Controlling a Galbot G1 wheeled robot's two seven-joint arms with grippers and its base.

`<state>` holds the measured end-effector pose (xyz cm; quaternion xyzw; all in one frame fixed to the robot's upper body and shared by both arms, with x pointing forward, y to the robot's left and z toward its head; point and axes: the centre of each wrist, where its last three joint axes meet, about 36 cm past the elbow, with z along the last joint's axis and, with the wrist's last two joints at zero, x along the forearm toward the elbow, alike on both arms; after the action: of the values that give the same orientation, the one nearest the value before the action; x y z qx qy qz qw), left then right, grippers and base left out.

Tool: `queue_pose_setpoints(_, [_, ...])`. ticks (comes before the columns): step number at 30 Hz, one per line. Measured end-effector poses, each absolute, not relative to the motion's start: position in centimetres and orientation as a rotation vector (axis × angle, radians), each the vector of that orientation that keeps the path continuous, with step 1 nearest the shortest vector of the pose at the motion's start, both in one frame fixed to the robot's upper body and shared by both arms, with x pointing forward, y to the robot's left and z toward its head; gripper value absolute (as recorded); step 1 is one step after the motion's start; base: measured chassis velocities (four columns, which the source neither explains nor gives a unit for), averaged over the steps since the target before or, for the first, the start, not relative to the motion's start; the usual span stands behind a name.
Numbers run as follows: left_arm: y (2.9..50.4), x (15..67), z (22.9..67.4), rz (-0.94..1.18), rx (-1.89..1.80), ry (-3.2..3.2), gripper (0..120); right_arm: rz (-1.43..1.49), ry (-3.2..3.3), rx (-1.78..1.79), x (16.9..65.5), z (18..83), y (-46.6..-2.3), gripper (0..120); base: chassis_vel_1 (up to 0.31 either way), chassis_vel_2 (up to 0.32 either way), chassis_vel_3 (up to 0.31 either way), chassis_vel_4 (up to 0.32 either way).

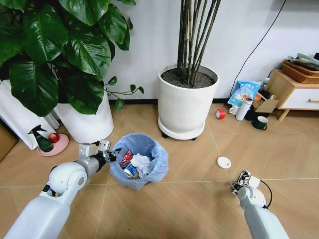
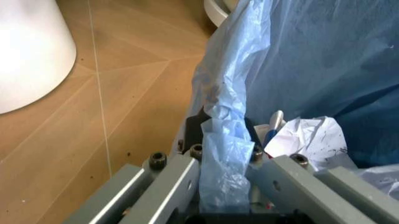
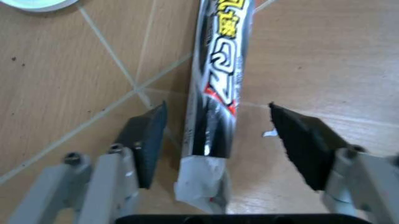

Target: Pick up the trash bin and place the garbage on the floor into it.

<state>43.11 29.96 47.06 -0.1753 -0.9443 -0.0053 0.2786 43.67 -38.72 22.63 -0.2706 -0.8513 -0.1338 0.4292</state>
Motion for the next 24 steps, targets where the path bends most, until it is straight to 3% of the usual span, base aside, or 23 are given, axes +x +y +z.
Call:
queue_pose_setpoints(6, [30.0,43.2,47.0,-0.013,-0.470,-2.533,0,-0.342,-2.116,-0.671,43.8,22.2,-38.3,43,0.000,0.000,0.000,0.000])
queue_pose_setpoints(7, [30.0,43.2,47.0,-0.013,-0.470,-2.533,0,-0.340,-2.116,-0.671,43.8,22.1,-38.2,35,0.000,0.000,0.000,0.000])
queue_pose_setpoints(15, [30.1,43.3,47.0,-0.010,-0.468,-2.534,0,-0.327,-2.114,-0.676,43.6,21.6,-38.2,7,0.000,0.000,0.000,0.000])
queue_pose_setpoints(19, [30.1,43.3,47.0,-0.009,-0.466,-2.534,0,-0.309,-2.129,-0.682,43.4,21.7,-38.0,0,0.000,0.000,0.000,0.000])
queue_pose_setpoints(24, [30.2,43.2,47.1,-0.010,-0.467,-2.538,0,-0.280,-2.224,-0.675,43.3,24.1,-37.5,0,0.000,0.000,0.000,0.000])
